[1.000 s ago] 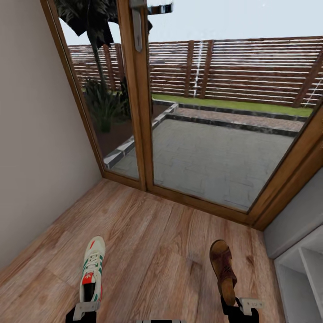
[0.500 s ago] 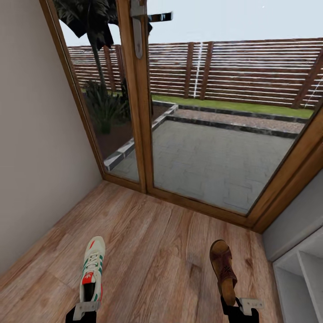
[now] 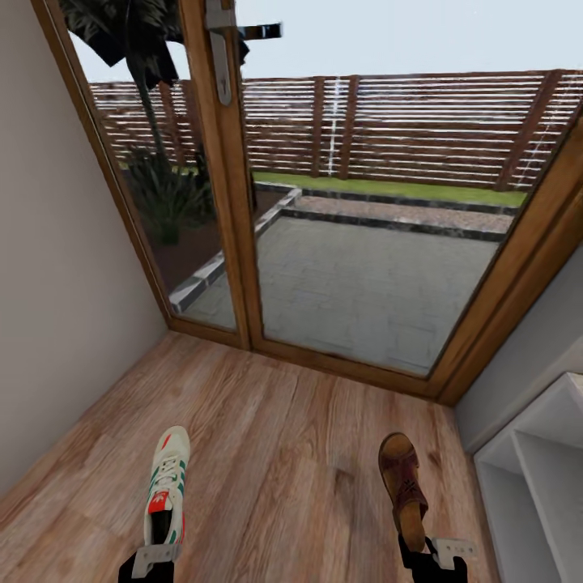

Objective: Pick up the two gym shoes and the two sandals from the corridor floor and place them onto the hallstand (shoe rack) in the corridor, making sure they are on the rack and not on the floor. Arrange them so the two gym shoes are next to each other and the two sandals are next to each other.

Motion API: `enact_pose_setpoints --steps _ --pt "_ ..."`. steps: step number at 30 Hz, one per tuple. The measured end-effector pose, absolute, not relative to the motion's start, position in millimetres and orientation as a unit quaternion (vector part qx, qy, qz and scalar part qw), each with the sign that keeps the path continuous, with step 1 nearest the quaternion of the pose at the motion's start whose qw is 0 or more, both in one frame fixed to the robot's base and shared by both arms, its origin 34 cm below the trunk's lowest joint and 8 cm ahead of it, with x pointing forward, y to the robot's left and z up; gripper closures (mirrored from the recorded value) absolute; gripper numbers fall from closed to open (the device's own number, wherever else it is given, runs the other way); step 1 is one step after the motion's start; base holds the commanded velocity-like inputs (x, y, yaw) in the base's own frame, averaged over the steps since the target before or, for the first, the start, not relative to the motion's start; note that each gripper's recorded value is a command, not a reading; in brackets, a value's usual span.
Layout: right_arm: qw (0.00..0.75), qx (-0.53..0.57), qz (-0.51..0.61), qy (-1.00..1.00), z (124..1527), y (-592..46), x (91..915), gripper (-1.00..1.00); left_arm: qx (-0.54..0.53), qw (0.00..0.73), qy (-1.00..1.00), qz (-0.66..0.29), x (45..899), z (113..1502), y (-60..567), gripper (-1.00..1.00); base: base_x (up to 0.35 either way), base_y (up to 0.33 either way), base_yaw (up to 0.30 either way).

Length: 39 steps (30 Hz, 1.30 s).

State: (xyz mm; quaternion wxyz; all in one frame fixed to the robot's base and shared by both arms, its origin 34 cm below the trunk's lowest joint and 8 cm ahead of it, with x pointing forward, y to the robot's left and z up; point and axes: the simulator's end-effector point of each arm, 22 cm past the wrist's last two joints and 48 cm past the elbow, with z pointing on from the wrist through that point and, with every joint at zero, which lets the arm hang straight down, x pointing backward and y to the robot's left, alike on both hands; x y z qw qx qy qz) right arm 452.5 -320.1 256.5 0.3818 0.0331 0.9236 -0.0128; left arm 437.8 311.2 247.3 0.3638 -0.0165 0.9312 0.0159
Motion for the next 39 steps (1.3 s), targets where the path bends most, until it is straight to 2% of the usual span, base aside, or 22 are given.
enact_pose_setpoints --steps 39 --pt "0.382 0.033 -0.013 0.924 256.4 -320.0 452.5 1.0 -0.017 0.364 0.931 0.016 437.8 247.2 311.4 1.0 -0.168 0.285 -0.264"
